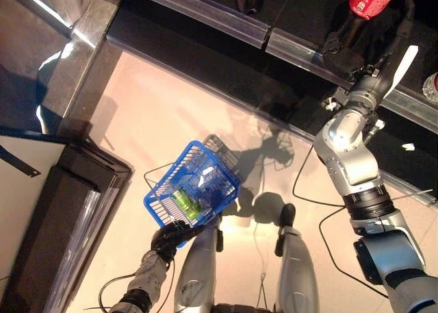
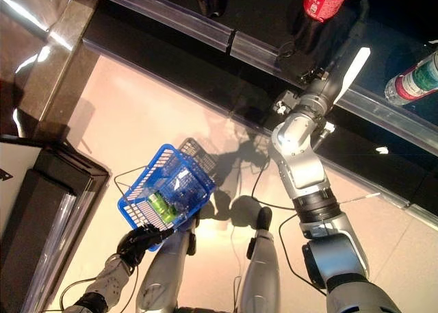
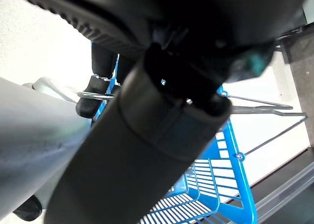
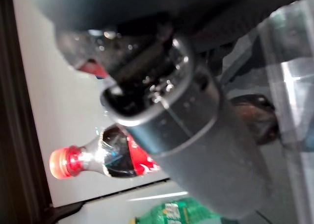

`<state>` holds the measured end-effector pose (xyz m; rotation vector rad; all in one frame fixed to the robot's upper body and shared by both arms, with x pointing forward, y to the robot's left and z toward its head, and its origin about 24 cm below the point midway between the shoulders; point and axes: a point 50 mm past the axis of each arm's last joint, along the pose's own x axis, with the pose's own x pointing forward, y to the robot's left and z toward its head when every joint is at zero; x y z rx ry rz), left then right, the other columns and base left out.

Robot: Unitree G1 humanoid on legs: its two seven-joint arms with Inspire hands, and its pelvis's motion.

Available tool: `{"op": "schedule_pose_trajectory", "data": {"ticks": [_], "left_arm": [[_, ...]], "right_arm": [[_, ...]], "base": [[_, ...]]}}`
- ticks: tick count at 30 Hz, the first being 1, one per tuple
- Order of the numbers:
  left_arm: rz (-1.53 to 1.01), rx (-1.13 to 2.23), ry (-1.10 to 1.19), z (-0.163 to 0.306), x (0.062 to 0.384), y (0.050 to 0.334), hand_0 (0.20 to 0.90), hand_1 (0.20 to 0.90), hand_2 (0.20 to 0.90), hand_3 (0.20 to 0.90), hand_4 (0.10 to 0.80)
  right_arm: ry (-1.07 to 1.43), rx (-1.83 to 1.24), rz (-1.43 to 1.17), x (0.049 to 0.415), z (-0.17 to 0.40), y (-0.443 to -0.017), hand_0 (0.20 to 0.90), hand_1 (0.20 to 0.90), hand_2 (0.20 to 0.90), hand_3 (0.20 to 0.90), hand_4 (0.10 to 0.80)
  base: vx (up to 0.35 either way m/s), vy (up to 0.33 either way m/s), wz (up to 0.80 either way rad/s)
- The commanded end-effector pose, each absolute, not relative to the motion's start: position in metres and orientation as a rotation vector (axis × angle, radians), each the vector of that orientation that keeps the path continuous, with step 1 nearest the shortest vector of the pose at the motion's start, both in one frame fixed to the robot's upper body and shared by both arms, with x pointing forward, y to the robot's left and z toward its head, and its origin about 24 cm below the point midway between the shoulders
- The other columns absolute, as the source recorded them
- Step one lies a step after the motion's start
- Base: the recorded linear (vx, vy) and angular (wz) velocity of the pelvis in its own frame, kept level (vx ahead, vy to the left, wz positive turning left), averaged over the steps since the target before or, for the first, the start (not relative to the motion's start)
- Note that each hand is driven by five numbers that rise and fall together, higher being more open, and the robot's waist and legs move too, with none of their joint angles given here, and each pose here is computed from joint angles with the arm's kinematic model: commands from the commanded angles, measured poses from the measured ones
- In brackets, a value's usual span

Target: Pick up the drink and place into the basket.

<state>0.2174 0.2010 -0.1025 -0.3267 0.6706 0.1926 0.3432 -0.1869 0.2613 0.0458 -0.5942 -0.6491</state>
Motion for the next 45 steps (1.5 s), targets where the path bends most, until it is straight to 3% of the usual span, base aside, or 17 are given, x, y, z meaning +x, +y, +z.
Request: {"op": "schedule_pose_trajectory", "data": {"ticks": [1, 11, 20, 38, 40, 41, 42, 45], "left_arm": [[0.095, -0.330, 0.836, -0.127, 0.177, 0.180, 0.300, 0.300, 0.300, 0.200, 0.100], [0.078, -0.329, 0.833, -0.123, 0.178, 0.186, 0.300, 0.300, 0.300, 0.200, 0.100], [0.065, -0.342, 0.820, -0.120, 0.176, 0.186, 0.300, 0.300, 0.300, 0.200, 0.100], [0.046, -0.337, 0.802, -0.113, 0.175, 0.202, 0.300, 0.300, 0.300, 0.200, 0.100], [0.046, -0.332, 0.800, -0.112, 0.175, 0.205, 0.300, 0.300, 0.300, 0.200, 0.100], [0.047, -0.330, 0.801, -0.111, 0.175, 0.206, 0.300, 0.300, 0.300, 0.200, 0.100], [0.046, -0.328, 0.800, -0.111, 0.174, 0.207, 0.300, 0.300, 0.300, 0.200, 0.100], [0.041, -0.323, 0.796, -0.110, 0.175, 0.211, 0.300, 0.300, 0.300, 0.200, 0.100]], "right_arm": [[-0.930, 0.070, -0.711, 0.316, 0.337, -0.199, 0.900, 0.900, 0.900, 0.900, 0.800], [-0.941, 0.076, -0.713, 0.314, 0.359, -0.206, 0.900, 0.900, 0.900, 0.900, 0.800], [-0.962, 0.296, -0.425, 0.312, 0.372, -0.196, 0.900, 0.900, 0.900, 0.900, 0.800], [-0.995, 0.209, -0.521, 0.311, 0.406, -0.214, 0.900, 0.900, 0.900, 0.900, 0.800], [-0.986, 0.189, -0.574, 0.313, 0.408, -0.220, 0.684, 0.684, 0.684, 0.647, 0.547], [-0.983, 0.160, -0.617, 0.314, 0.410, -0.224, 0.453, 0.453, 0.453, 0.378, 0.278], [-0.976, 0.142, -0.641, 0.315, 0.412, -0.227, 0.300, 0.300, 0.300, 0.200, 0.100], [-0.949, 0.005, -0.743, 0.319, 0.419, -0.235, 0.300, 0.300, 0.300, 0.200, 0.100]], "base": [[0.027, -0.020, 0.04], [0.022, -0.004, 0.04], [0.003, 0.001, 0.01], [0.002, -0.012, 0.00], [0.000, -0.034, 0.04], [-0.002, -0.026, 0.04], [-0.004, -0.018, 0.04], [0.000, 0.000, 0.00]]}}
